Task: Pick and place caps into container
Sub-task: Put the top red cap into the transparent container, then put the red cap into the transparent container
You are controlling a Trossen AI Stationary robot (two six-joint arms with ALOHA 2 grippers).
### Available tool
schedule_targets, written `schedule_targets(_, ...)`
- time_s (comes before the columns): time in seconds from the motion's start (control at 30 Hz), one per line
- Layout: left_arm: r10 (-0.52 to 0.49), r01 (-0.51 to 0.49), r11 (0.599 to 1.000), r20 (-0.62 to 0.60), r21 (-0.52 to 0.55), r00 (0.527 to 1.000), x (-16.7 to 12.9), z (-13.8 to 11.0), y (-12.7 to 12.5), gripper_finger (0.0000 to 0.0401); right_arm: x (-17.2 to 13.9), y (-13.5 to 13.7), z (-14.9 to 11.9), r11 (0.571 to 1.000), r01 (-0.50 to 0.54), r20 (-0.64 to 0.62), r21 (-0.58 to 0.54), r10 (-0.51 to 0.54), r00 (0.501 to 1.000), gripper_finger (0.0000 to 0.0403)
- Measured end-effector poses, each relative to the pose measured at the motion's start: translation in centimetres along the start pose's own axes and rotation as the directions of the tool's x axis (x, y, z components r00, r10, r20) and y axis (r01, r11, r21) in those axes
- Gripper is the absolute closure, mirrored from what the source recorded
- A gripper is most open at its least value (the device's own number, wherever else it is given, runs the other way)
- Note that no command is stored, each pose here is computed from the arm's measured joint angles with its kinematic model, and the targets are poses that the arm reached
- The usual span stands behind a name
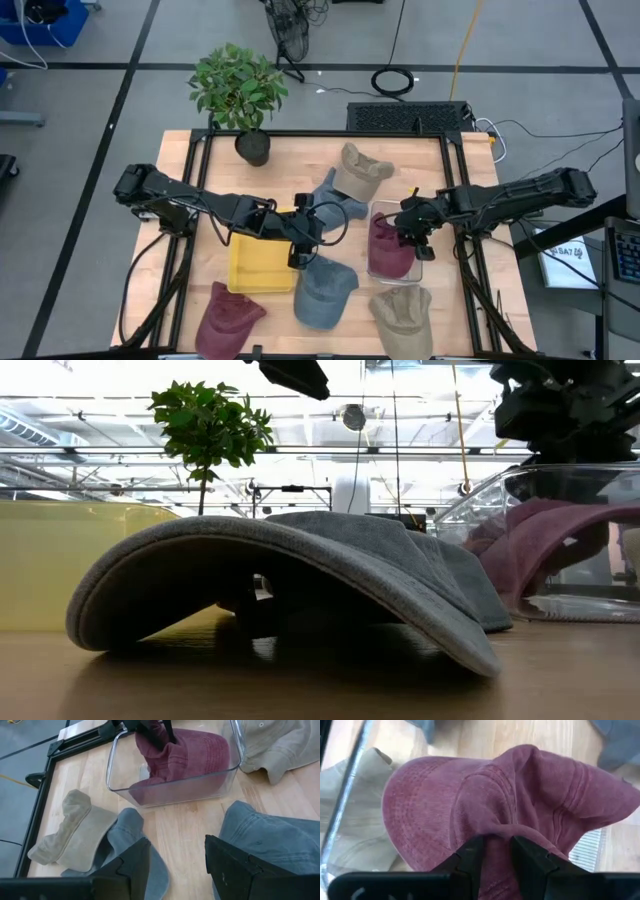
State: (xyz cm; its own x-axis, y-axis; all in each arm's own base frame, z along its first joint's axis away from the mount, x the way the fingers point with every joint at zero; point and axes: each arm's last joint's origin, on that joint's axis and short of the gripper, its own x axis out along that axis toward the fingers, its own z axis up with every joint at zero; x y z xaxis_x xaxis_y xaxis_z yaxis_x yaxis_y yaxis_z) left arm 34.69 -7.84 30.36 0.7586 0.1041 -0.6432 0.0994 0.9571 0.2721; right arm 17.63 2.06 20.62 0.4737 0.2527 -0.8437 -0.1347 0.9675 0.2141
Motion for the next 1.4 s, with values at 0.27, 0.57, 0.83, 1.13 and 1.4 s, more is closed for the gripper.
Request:
schedule_targets(0.27,0.0,0.0,1.0,0.0,-0.011,1.0,0.0,0.0,0.0,0.021,-0.1,0.0,0.0,1.0,0.006,0.008,-0.004,-0.006,1.0,0.0307)
schedule_targets(0.57,0.001,-0.001,1.0,-0.001,-0.012,1.0,0.0,0.0,0.1,0.021,-2.7,0.3,0.0,0.99,0.113,0.184,-0.085,-0.096,0.978,0.0284)
schedule_targets(0.83,-0.005,0.004,1.0,-0.066,-0.023,0.998,-0.3,-0.6,0.1,0.021,-6.2,1.1,0.5,0.98,0.12,0.454,-0.159,-0.035,0.89,0.0277)
schedule_targets(1.13,-0.059,0.044,0.992,-0.127,-0.118,0.99,-8.6,-1.0,0.4,0.0214,-9.5,2.3,0.9,0.926,0.242,0.757,-0.29,0.068,0.65,0.0351)
schedule_targets(1.4,-0.108,0.005,0.952,-0.321,-0.306,0.941,-13.4,-3.7,-0.9,0.0308,-5.9,1.5,-0.7,0.903,0.281,0.755,-0.325,0.069,0.652,0.0393)
